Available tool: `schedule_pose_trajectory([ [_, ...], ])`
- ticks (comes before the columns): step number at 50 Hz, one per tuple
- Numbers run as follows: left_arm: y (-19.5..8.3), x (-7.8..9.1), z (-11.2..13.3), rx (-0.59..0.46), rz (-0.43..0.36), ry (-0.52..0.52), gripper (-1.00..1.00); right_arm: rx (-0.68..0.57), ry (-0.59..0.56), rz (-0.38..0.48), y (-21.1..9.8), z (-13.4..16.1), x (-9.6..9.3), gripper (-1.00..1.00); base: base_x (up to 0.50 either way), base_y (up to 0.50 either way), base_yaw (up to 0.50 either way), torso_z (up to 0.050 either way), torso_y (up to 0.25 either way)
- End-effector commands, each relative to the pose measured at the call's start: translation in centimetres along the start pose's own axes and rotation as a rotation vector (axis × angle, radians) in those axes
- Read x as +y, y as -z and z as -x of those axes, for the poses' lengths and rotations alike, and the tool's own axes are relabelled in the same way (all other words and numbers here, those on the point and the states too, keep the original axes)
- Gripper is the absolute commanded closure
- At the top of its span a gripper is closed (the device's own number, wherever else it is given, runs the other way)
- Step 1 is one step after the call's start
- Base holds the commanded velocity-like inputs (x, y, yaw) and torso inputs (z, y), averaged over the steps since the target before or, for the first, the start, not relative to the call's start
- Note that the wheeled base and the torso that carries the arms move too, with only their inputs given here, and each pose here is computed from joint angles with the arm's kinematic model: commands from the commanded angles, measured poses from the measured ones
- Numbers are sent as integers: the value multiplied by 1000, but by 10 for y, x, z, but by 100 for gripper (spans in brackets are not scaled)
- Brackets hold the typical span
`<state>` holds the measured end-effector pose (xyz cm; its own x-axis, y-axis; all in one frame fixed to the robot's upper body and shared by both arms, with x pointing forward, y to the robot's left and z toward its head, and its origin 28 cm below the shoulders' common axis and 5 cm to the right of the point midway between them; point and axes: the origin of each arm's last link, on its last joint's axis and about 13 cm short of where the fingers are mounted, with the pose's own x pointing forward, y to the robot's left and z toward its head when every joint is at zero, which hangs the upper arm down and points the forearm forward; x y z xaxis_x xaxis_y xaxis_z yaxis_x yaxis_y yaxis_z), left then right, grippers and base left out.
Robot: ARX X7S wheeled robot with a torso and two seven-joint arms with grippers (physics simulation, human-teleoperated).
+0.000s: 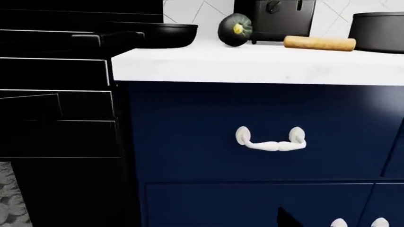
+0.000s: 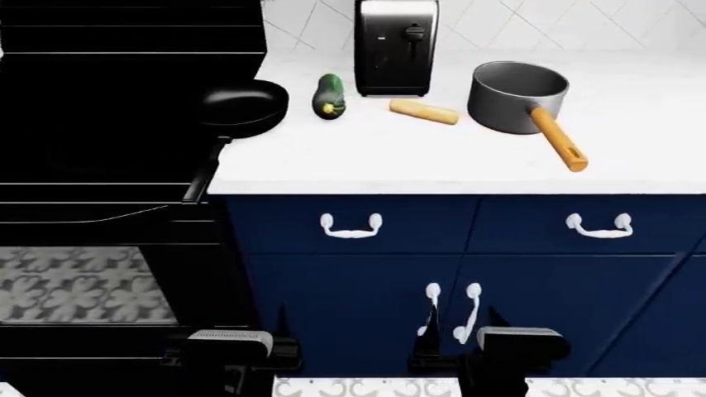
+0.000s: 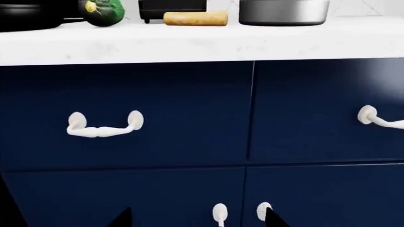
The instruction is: Place both pans onto different burners. Then place the zucchini and the sausage on different pans.
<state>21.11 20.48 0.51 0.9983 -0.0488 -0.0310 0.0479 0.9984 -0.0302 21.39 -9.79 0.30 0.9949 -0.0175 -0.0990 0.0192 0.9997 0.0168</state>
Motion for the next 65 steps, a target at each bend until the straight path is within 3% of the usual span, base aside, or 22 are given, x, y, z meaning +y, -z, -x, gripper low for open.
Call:
schedule_pose_trajectory([
  [1,0,0,0,0,0,-1,-100,2,-1,-1,1,0,0,-100,0,-500,0,0,0],
  [11,-2,1,0,-3,-3,-7,-100,-1,-2,3,1,0,0,-100,0,-467,0,0,0],
  [14,-14,6,0,0,7,-3,-100,2,12,43,-5,0,-3,-100,0,0,0,0,0],
  [18,-46,17,-1,-14,-30,-20,-100,-28,34,98,-31,4,-13,-100,0,0,0,0,0],
  [30,-180,34,28,-102,-105,70,-100,-154,-13,228,-150,43,-39,-100,0,0,0,0,0],
  [37,-223,42,33,-141,-110,58,-100,-240,35,297,-194,45,-47,-100,0,0,0,0,0],
  [44,-238,44,38,-189,-147,40,-100,-271,53,286,-218,47,-52,-100,0,0,0,0,0],
  [65,-245,46,40,-205,-182,22,-100,-303,52,263,-223,49,-55,-100,432,0,0,0,0],
])
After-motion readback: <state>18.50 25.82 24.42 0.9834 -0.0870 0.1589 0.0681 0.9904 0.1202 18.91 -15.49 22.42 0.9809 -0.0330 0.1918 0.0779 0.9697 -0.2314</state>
